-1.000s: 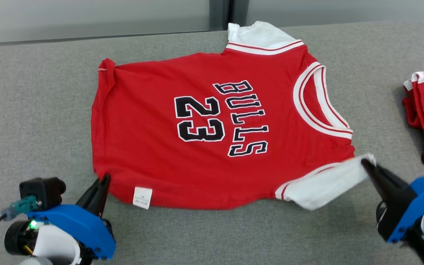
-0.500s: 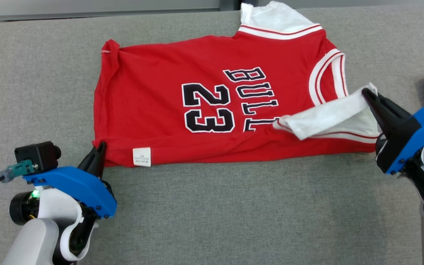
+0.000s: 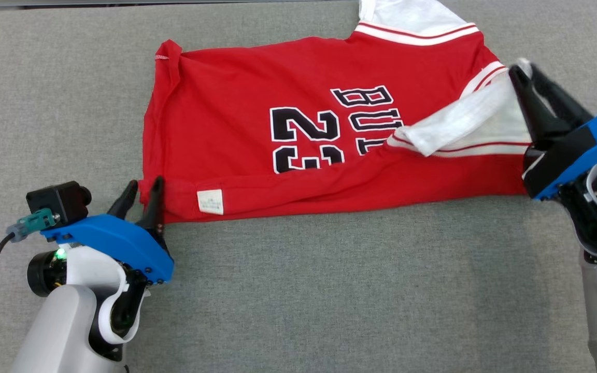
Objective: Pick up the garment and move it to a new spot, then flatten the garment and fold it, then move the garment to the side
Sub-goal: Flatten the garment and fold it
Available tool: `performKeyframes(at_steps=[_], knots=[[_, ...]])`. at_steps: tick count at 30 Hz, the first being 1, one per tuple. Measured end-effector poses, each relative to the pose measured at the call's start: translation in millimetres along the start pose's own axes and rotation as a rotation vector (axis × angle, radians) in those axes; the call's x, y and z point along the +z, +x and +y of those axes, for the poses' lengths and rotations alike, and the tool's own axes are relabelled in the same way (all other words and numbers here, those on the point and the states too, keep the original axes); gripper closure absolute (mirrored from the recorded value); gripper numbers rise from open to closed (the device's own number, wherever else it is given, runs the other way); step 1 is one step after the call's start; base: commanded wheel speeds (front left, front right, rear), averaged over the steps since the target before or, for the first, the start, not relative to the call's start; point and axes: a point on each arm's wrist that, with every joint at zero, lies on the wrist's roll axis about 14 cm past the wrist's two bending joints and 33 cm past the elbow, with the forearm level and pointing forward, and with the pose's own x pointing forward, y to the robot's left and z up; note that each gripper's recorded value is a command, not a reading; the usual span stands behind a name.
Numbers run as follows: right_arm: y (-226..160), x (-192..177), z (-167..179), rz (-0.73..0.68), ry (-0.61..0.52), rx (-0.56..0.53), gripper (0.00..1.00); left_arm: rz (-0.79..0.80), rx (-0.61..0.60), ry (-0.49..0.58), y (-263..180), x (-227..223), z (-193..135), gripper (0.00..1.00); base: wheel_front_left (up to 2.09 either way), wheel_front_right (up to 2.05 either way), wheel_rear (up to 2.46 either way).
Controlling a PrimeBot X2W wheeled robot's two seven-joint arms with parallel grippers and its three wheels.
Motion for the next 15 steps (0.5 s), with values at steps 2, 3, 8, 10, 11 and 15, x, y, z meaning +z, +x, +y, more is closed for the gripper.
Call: performKeyframes(at_steps=[2,3,8,10,11,15], knots=[[3,9,5,-0.052,-0.006,0.015,0.00,-0.019,-0.003,-0.012,-1,3,-1,0.00,0.00,0.00,0.00],[4,13,6,-0.078,-0.004,0.019,0.00,-0.028,0.000,-0.015,-2,4,0,0.00,0.00,0.00,0.00],[0,19,7,-0.122,-0.006,0.026,0.00,-0.125,0.016,-0.023,-11,21,3,0.00,0.00,0.00,0.00],[-3,16,6,-0.111,-0.001,0.021,0.00,-0.143,0.021,-0.019,-17,22,4,0.00,0.00,0.00,0.00],[-6,14,3,-0.100,0.002,0.014,0.00,-0.143,0.024,-0.012,-20,19,5,0.00,0.00,0.00,0.00],[-24,-19,-12,0.010,0.021,-0.038,0.00,-0.088,0.036,0.029,-33,-5,8,0.00,0.00,0.00,0.00]])
